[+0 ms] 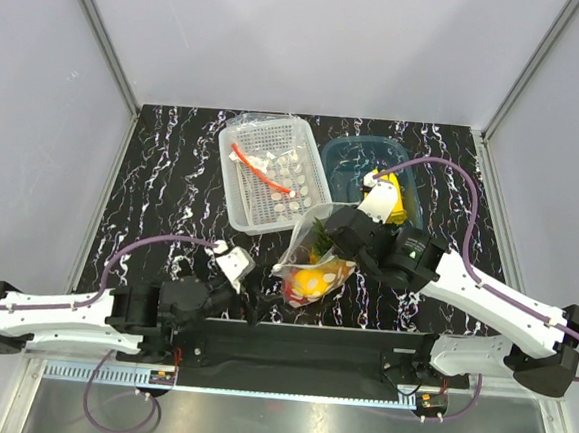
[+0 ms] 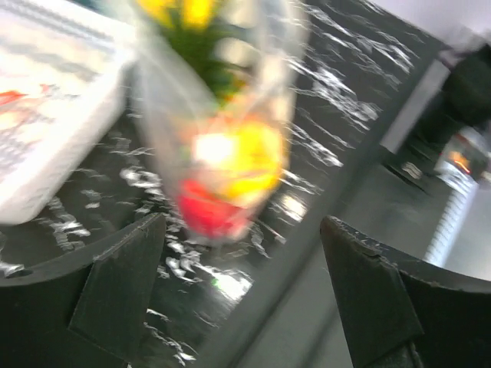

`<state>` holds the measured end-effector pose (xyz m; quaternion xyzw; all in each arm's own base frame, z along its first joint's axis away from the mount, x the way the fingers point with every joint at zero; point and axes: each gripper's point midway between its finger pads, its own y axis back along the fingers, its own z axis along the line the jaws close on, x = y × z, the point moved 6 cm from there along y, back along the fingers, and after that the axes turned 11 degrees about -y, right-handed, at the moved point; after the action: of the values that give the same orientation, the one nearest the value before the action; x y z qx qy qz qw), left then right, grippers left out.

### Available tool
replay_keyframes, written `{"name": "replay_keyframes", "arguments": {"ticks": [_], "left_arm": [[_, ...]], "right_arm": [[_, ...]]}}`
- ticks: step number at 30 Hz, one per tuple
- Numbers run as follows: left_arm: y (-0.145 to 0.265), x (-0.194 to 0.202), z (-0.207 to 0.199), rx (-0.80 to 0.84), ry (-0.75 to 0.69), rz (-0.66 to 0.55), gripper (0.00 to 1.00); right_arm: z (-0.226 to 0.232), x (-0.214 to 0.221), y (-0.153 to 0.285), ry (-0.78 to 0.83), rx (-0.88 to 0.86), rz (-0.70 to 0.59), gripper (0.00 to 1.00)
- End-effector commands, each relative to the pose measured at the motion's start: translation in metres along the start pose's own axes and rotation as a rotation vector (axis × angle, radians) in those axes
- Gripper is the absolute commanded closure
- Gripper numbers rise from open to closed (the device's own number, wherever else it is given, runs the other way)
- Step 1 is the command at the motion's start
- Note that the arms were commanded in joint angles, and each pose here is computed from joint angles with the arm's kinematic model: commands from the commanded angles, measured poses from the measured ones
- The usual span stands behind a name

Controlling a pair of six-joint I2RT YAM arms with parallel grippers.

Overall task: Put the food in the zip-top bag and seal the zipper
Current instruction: Adjust the zipper food storage bag at the center of the board, then zip the zipper food storage bag at the center of the board.

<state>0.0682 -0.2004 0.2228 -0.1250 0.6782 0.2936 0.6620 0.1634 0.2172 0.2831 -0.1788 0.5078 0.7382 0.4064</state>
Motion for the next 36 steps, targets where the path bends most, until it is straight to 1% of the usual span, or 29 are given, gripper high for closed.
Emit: {"name": "replay_keyframes", "arguments": {"ticks": [1,2,3,5,6,7,8,9,10,12,14,16,18,20,27,29,31,32,33,35,36], "left_arm": [[0.001,-0.003,0.024,-0.201,0.070,-0.133,0.13],[0.004,-0.010,0.026,-0.198,0.106,-0.202,0.13],[0.001,0.005,0.025,-0.193,0.085,-0.192,0.14],[0.002,0.004,0.025,-0.183,0.090,-0.240,0.15],[0.001,0.004,0.025,-0.177,0.069,-0.259,0.17],[0.000,0.004,0.024,-0.170,0.055,-0.260,0.19],[-0.004,0.003,0.019,-0.129,0.024,-0.261,0.21],[-0.005,0.000,0.017,-0.116,-0.016,-0.262,0.25],[-0.007,-0.001,0.015,-0.105,-0.038,-0.260,0.27],[-0.014,-0.003,0.010,-0.084,-0.085,-0.252,0.27],[-0.020,-0.001,0.009,-0.098,-0.118,-0.229,0.27],[-0.023,-0.004,0.010,-0.114,-0.143,-0.235,0.27],[-0.025,-0.005,0.012,-0.139,-0.150,-0.243,0.28],[-0.024,-0.006,0.014,-0.156,-0.140,-0.256,0.33],[-0.022,-0.013,0.013,-0.137,-0.117,-0.309,0.32],[-0.024,-0.012,0.014,-0.145,-0.117,-0.301,0.32],[-0.026,-0.013,0.014,-0.146,-0.113,-0.300,0.37],[-0.027,-0.013,0.015,-0.140,-0.115,-0.300,0.43],[-0.028,-0.012,0.016,-0.141,-0.111,-0.298,0.52],[-0.029,-0.013,0.018,-0.139,-0.110,-0.298,0.60],[-0.030,-0.014,0.019,-0.139,-0.109,-0.301,0.70]], "right_arm": [[-0.001,-0.010,0.001,-0.042,-0.013,-0.060,1.00],[-0.003,-0.010,0.002,-0.042,-0.018,-0.060,1.00],[-0.003,-0.010,0.002,-0.041,-0.022,-0.056,1.00],[-0.004,-0.010,0.003,-0.041,-0.027,-0.059,1.00],[-0.004,-0.011,0.004,-0.044,-0.031,-0.060,1.00],[-0.004,-0.011,0.004,-0.040,-0.030,-0.058,1.00],[-0.004,-0.010,0.004,-0.036,-0.032,-0.056,1.00],[-0.004,-0.010,0.004,-0.036,-0.033,-0.056,1.00],[-0.004,-0.011,0.004,-0.035,-0.033,-0.058,1.00],[-0.003,-0.011,0.004,-0.037,-0.035,-0.056,1.00],[-0.002,-0.011,0.005,-0.039,-0.044,-0.054,1.00],[-0.001,-0.010,0.005,-0.037,-0.047,-0.049,1.00],[-0.001,-0.010,0.005,-0.036,-0.048,-0.046,1.00],[-0.001,-0.009,0.004,-0.034,-0.049,-0.043,1.00],[0.001,-0.005,0.001,-0.029,-0.050,-0.032,1.00],[0.001,-0.005,0.000,-0.028,-0.048,-0.031,1.00],[0.003,-0.005,0.000,-0.031,-0.054,-0.029,1.00],[0.003,-0.005,0.000,-0.033,-0.055,-0.028,1.00],[0.003,-0.004,0.000,-0.032,-0.056,-0.028,1.00],[0.003,-0.004,0.000,-0.032,-0.056,-0.026,1.00],[0.003,-0.004,0.000,-0.032,-0.057,-0.025,1.00]]}}
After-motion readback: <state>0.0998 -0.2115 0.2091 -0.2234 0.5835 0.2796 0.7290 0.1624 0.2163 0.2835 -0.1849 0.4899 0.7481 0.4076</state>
